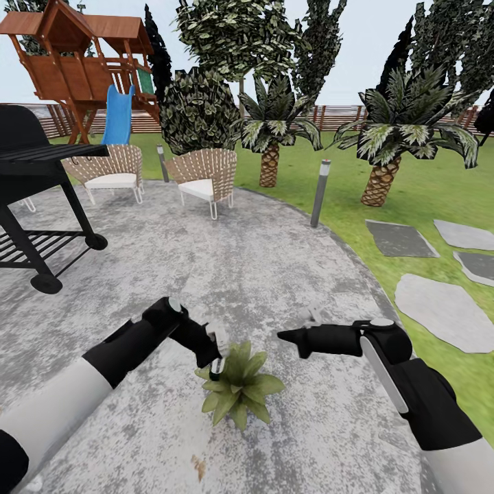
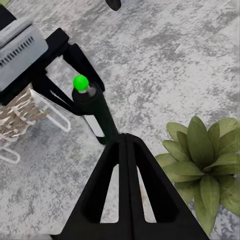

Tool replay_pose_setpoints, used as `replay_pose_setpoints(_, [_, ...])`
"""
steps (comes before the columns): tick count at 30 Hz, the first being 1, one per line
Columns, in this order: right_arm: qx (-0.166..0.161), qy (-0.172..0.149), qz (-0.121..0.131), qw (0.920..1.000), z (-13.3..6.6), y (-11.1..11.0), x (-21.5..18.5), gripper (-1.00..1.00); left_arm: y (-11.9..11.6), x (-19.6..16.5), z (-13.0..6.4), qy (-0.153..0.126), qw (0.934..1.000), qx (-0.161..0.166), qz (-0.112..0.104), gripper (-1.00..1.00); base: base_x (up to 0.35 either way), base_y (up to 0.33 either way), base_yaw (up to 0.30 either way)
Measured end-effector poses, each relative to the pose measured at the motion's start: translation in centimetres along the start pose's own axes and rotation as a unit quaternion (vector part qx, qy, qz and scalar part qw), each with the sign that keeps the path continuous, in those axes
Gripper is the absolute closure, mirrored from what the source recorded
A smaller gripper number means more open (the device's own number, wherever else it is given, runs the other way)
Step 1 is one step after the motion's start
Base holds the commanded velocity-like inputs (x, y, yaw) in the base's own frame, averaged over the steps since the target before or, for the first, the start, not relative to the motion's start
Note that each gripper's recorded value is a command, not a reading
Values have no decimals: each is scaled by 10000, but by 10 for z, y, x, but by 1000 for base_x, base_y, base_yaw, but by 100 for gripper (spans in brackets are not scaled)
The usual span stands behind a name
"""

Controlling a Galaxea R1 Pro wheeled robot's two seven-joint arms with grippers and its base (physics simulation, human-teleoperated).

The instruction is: Pick up the pesticide atomizer in the garden and spray insectifuge to fully cover both potted plants in the garden.

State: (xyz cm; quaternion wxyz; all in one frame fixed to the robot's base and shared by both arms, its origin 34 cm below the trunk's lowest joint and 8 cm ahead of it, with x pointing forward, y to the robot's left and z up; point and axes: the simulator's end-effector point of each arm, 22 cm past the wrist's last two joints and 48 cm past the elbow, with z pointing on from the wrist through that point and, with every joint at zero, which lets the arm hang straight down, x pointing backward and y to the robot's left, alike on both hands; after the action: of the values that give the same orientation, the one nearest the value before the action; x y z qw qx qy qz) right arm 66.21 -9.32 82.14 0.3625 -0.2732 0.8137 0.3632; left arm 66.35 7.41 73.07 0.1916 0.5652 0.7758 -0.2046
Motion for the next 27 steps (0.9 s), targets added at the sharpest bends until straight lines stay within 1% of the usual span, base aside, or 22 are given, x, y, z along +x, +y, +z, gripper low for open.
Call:
replay_pose_setpoints(1, [6,3,-2,10000,0,-1,1,100,5,10,-3,5,10000,-39,-67,100,0,0,0])
replay_pose_setpoints(2, [15,9,1,10000,-1,-1,2,-100,9,20,-6,21,9999,-79,-140,100,0,0,0])
replay_pose_setpoints(6, [105,91,14,9999,-6,-9,11,-100,13,38,-10,-5,9993,-105,-363,100,0,0,0])
replay_pose_setpoints(10, [311,219,-42,9993,-18,-25,18,-100,15,51,-11,-181,9973,-129,-706,100,0,0,0])
replay_pose_setpoints(12, [441,283,-80,9986,-21,-33,22,-100,17,57,-12,-305,9951,-165,-924,100,0,0,0])
replay_pose_setpoints(14, [781,401,-217,9959,-24,-49,26,-100,24,62,-17,-469,9918,-268,-1156,100,0,0,0])
replay_pose_setpoints(16, [1350,513,-357,9889,-29,-74,29,-100,32,65,-24,-620,9882,-364,-1354,100,0,0,0])
replay_pose_setpoints(18, [2040,569,-466,9762,-40,-103,29,-100,46,71,-34,-794,9819,-582,-1618,100,0,0,0])
replay_pose_setpoints(19, [2603,565,-525,9624,-51,-125,27,-100,65,78,-46,-960,9734,-893,-1878,100,0,0,0])
replay_pose_setpoints(20, [2840,555,-539,9557,-57,-134,25,-100,73,82,-52,-1040,9683,-1029,-2026,100,0,0,0])
replay_pose_setpoints(21, [3403,524,-575,9371,-71,-155,21,-100,91,96,-66,-1190,9548,-1362,-2358,100,0,0,0])
replay_pose_setpoints(22, [3727,501,-574,9248,-79,-166,20,-100,99,107,-74,-1279,9449,-1512,-2606,100,0,0,0])
replay_pose_setpoints(24, [4241,446,-539,9029,-92,-181,17,-100,108,129,-80,-1332,9283,-1745,-3000,100,0,0,0])
replay_pose_setpoints(25, [4465,446,-494,8923,-96,-187,18,-100,112,141,-81,-1290,9214,-1901,-3136,100,0,0,0])
replay_pose_setpoints(26, [4862,602,-340,8711,-105,-205,34,-100,119,168,-80,-1081,9081,-2274,-3347,100,0,0,0])
replay_pose_setpoints(27, [5108,787,-189,8559,-113,-220,53,-100,120,189,-78,-881,8969,-2509,-3533,100,0,0,0])
